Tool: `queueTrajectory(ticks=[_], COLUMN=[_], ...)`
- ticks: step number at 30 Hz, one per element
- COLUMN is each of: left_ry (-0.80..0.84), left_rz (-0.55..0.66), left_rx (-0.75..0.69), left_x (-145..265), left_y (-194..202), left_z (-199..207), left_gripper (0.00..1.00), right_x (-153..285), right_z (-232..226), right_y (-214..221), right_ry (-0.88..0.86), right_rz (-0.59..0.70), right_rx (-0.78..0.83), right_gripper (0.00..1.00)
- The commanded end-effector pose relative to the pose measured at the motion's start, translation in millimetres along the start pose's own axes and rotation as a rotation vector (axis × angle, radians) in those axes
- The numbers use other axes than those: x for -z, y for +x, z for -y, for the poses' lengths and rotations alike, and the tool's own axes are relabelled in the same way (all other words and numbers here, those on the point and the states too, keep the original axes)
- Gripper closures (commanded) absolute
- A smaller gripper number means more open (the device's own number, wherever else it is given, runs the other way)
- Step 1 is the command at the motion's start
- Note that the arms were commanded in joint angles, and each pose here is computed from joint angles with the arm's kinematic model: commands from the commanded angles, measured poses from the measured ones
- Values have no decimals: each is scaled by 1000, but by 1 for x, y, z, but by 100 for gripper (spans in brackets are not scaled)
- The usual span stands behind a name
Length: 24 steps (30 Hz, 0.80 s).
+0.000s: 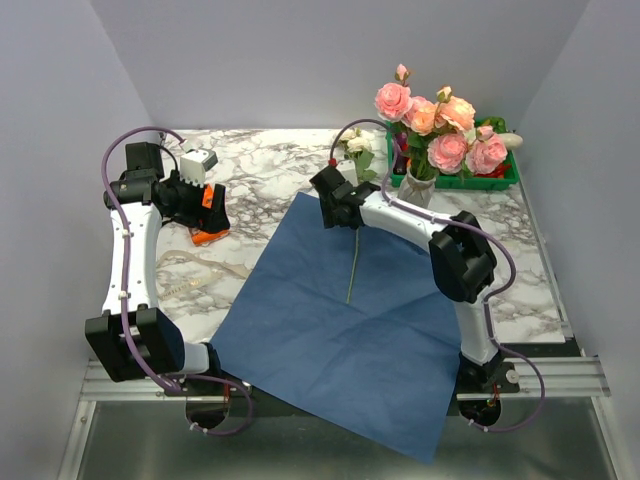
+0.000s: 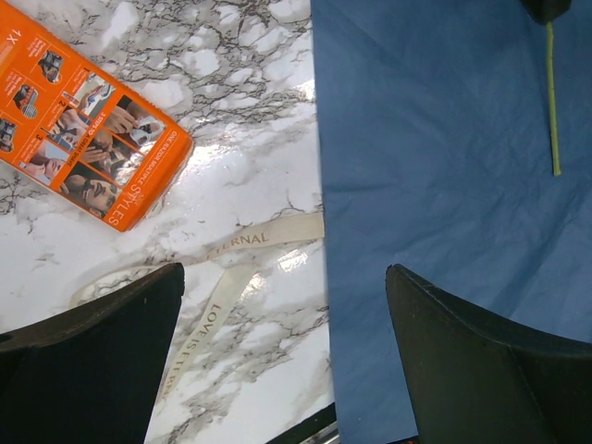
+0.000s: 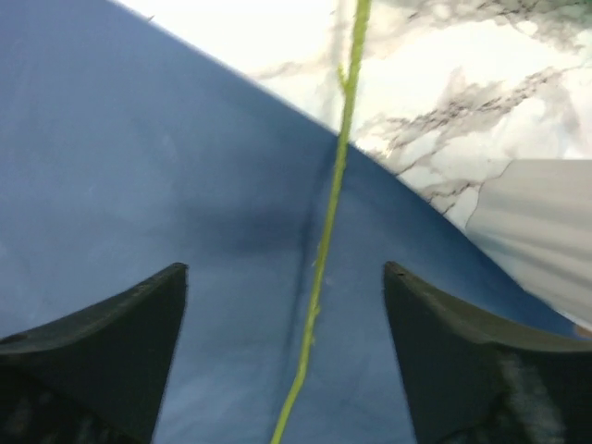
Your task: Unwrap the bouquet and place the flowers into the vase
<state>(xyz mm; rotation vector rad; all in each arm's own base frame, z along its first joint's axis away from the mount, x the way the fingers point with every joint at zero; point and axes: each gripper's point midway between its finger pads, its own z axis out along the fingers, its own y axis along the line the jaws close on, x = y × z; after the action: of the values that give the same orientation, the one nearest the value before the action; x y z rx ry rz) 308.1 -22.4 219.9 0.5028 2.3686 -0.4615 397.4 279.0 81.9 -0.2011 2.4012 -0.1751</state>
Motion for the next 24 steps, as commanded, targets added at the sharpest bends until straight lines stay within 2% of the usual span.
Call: queueTrajectory(ticks=[1, 6, 9, 15, 24], left_ry=[-15, -22, -23, -18, -23], left_rz=[-4, -11, -12, -13, -22], left_rx=[-18, -29, -28, -28, -34], left_x=[5, 5, 5, 6, 5], left_y=[0, 2, 1, -2, 2], left_z=[-2, -4, -5, -5, -5], left_gripper=[1, 1, 1, 1, 1], right_x=[-19, -37, -47, -61, -68], right_z=[5, 8, 3, -2, -3], right_y=[-24, -30, -21, 4, 23], right_ry=[6, 14, 1, -1, 9], right_rz=[32, 38, 7, -50, -93], right_rx=[-113, -130, -125, -141, -165], right_gripper=[14, 20, 22, 35, 44])
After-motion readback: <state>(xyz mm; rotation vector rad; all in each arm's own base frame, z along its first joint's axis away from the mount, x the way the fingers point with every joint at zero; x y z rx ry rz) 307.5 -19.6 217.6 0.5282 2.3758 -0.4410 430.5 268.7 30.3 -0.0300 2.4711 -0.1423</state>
